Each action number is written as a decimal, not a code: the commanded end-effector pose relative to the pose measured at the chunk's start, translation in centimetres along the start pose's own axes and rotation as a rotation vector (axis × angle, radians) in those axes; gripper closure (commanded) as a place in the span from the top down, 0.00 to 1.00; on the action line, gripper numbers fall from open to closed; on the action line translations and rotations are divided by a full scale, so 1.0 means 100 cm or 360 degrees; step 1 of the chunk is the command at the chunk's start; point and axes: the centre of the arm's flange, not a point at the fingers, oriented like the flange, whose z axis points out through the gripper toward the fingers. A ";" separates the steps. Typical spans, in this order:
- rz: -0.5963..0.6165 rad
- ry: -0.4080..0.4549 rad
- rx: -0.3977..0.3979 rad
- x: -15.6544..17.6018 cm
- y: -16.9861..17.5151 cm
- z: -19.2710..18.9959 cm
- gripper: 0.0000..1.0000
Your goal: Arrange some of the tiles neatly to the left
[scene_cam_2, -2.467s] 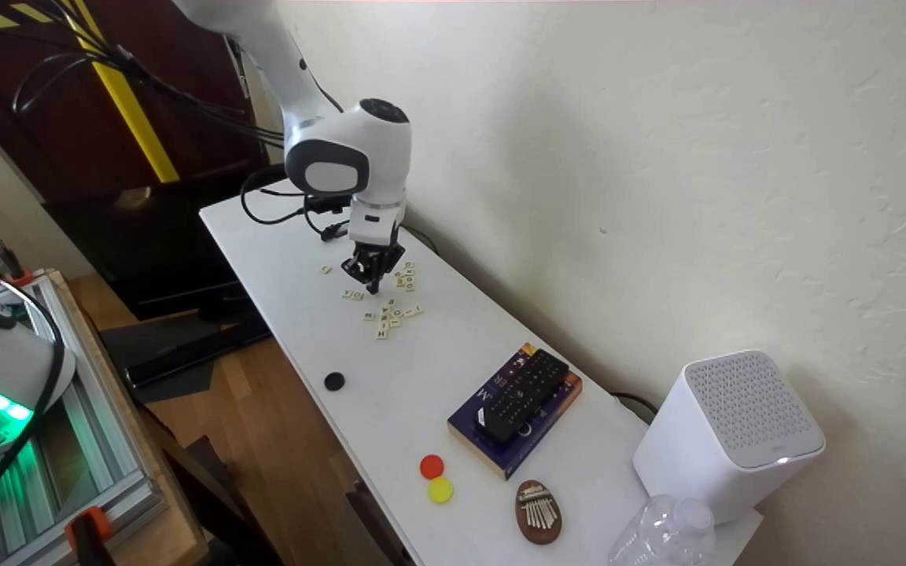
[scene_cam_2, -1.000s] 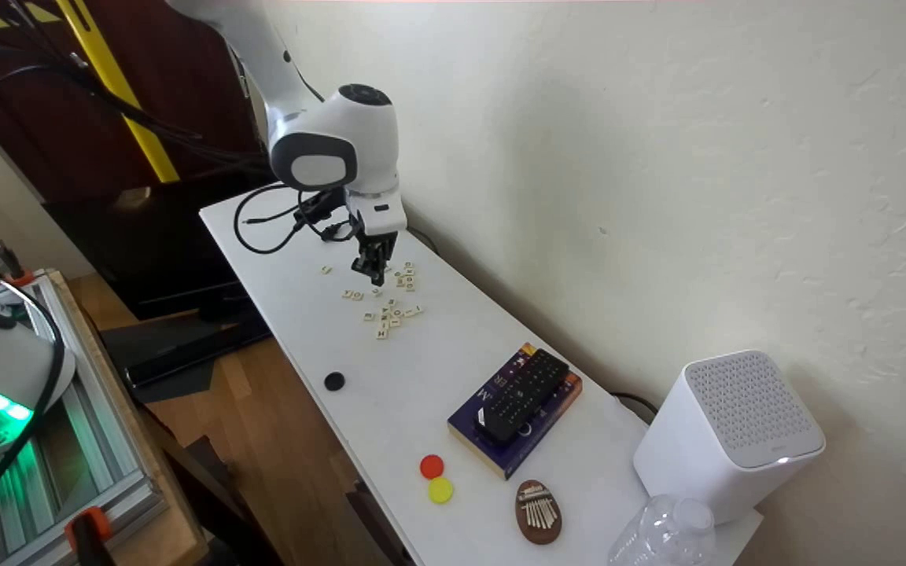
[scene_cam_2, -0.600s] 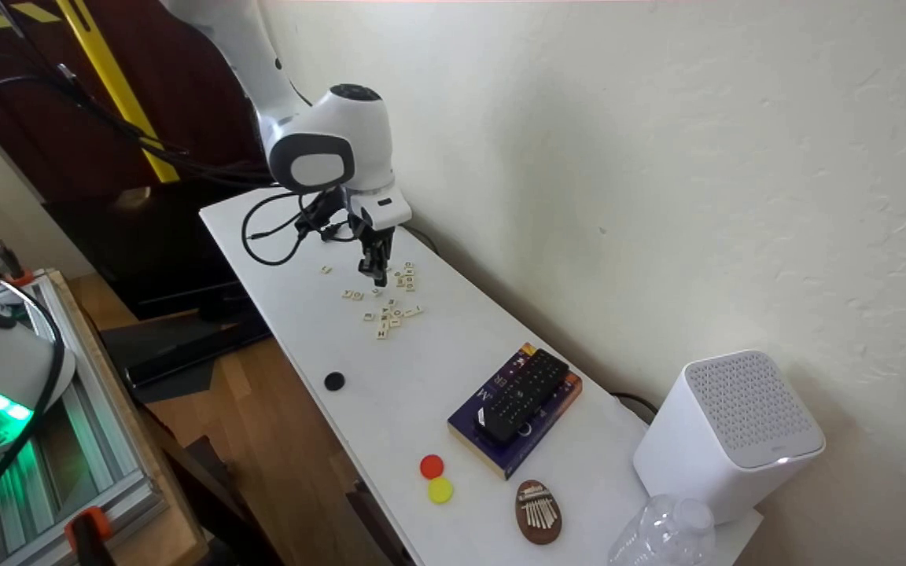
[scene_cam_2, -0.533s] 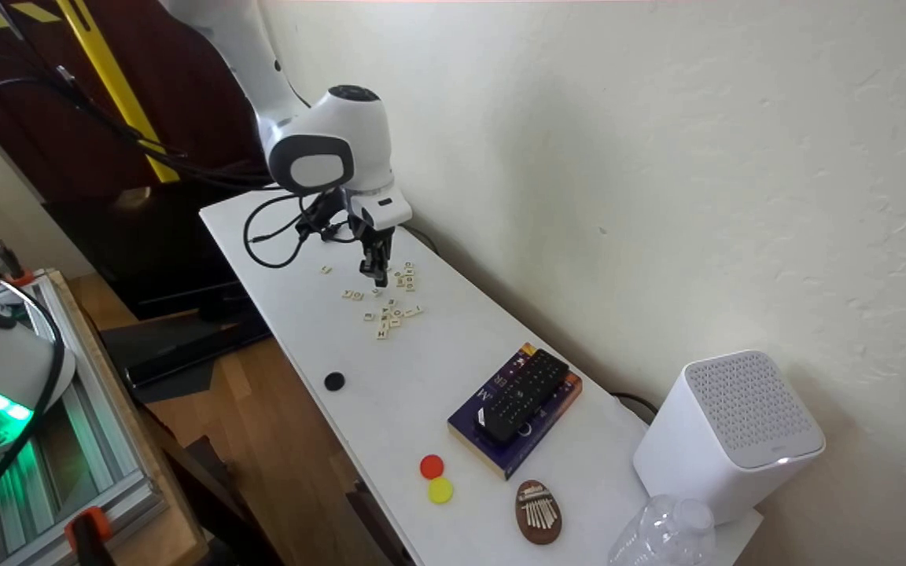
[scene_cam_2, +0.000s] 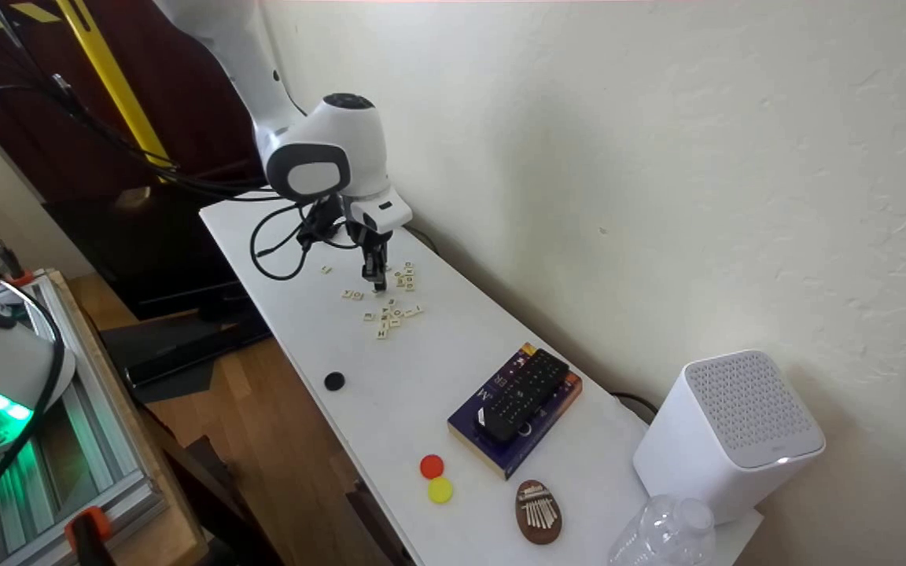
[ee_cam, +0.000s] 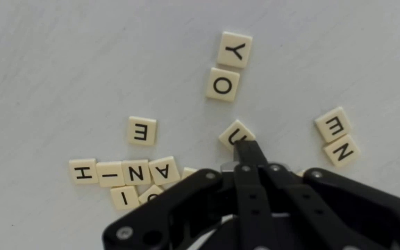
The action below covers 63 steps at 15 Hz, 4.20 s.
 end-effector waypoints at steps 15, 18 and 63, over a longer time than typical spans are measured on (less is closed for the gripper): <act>0.0231 -0.0076 -0.0061 -0.006 0.010 0.011 0.00; 0.0371 -0.0116 -0.0074 -0.006 0.013 0.011 0.00; 0.1376 -0.0288 -0.0141 0.013 0.027 0.014 0.00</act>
